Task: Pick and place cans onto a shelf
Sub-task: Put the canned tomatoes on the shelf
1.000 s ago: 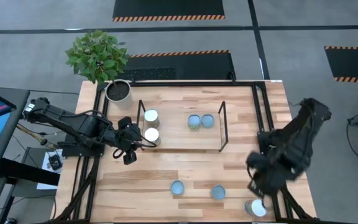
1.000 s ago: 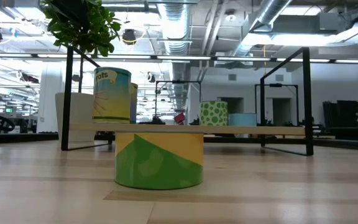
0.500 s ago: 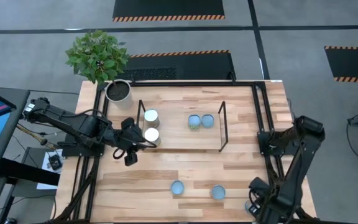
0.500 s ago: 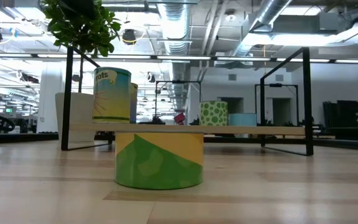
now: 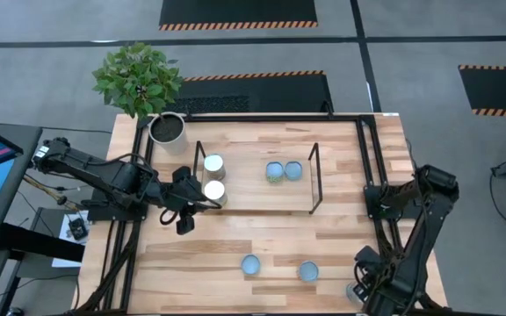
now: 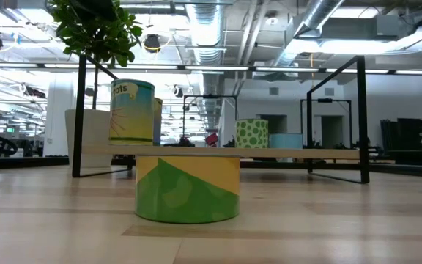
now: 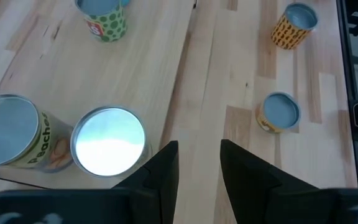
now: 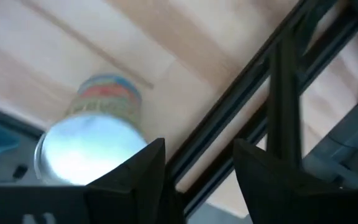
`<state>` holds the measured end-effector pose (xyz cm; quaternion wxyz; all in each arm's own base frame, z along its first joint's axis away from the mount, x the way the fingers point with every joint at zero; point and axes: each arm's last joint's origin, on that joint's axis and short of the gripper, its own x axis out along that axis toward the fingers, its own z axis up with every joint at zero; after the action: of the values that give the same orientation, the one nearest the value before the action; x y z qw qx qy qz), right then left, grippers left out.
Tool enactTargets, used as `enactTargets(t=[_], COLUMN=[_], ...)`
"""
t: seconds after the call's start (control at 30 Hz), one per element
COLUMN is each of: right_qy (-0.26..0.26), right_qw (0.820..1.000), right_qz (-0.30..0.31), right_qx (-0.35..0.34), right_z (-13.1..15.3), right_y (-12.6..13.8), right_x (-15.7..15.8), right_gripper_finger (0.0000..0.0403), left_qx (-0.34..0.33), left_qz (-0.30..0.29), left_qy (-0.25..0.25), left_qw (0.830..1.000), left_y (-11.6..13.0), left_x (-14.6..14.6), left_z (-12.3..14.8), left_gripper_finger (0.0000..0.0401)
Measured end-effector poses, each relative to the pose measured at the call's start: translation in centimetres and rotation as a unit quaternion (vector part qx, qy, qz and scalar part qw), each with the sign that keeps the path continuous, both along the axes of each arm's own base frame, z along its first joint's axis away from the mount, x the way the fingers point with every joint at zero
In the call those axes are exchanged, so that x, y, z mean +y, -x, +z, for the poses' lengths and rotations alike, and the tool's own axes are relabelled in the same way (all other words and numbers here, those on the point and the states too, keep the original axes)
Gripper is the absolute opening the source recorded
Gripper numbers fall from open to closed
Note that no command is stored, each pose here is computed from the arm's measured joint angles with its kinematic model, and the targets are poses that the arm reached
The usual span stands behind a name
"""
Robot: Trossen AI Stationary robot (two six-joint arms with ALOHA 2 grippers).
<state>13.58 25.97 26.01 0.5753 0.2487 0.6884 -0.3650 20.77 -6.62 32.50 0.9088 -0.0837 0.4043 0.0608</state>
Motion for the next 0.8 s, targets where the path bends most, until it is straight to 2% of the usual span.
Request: enactTargets(t=[0.3, 0.4, 0.5, 0.57, 0.67, 0.8], right_qy=[0.034, 0.033, 0.004, -0.041, -0.107, -0.106], right_qw=[0.999, 0.998, 0.998, 0.996, 0.987, 0.984], right_qz=[0.006, 0.01, 0.004, -0.001, -0.012, -0.002], right_qx=[-0.041, -0.052, -0.069, -0.083, -0.123, -0.142], right_z=[2.3, 2.0, 0.0, -0.9, -0.7, -0.8], right_y=[0.7, 1.4, 2.0, 2.1, 1.7, 1.6], right_x=[-2.3, -3.0, -3.5, -3.6, -3.9, -3.9], right_gripper_finger=[0.0208, 0.0208, 0.0208, 0.0208, 0.0207, 0.0208], left_qx=[-0.001, -0.001, -0.001, -0.001, -0.001, -0.001], left_qz=[0.002, 0.003, 0.004, 0.005, 0.006, 0.007], left_qy=[0.002, 0.002, 0.002, 0.003, 0.005, 0.005], left_qw=[1.0, 1.0, 1.0, 1.0, 1.0, 1.0], left_y=[0.0, 0.0, 0.0, 0.0, 0.0, 0.0], left_x=[0.0, 0.0, 0.0, 0.0, 0.0, 0.0], left_z=[0.0, 0.0, 0.0, 0.0, 0.0, 0.0], left_gripper_finger=[0.0105, 0.0105, 0.0105, 0.0105, 0.0105, 0.0105])
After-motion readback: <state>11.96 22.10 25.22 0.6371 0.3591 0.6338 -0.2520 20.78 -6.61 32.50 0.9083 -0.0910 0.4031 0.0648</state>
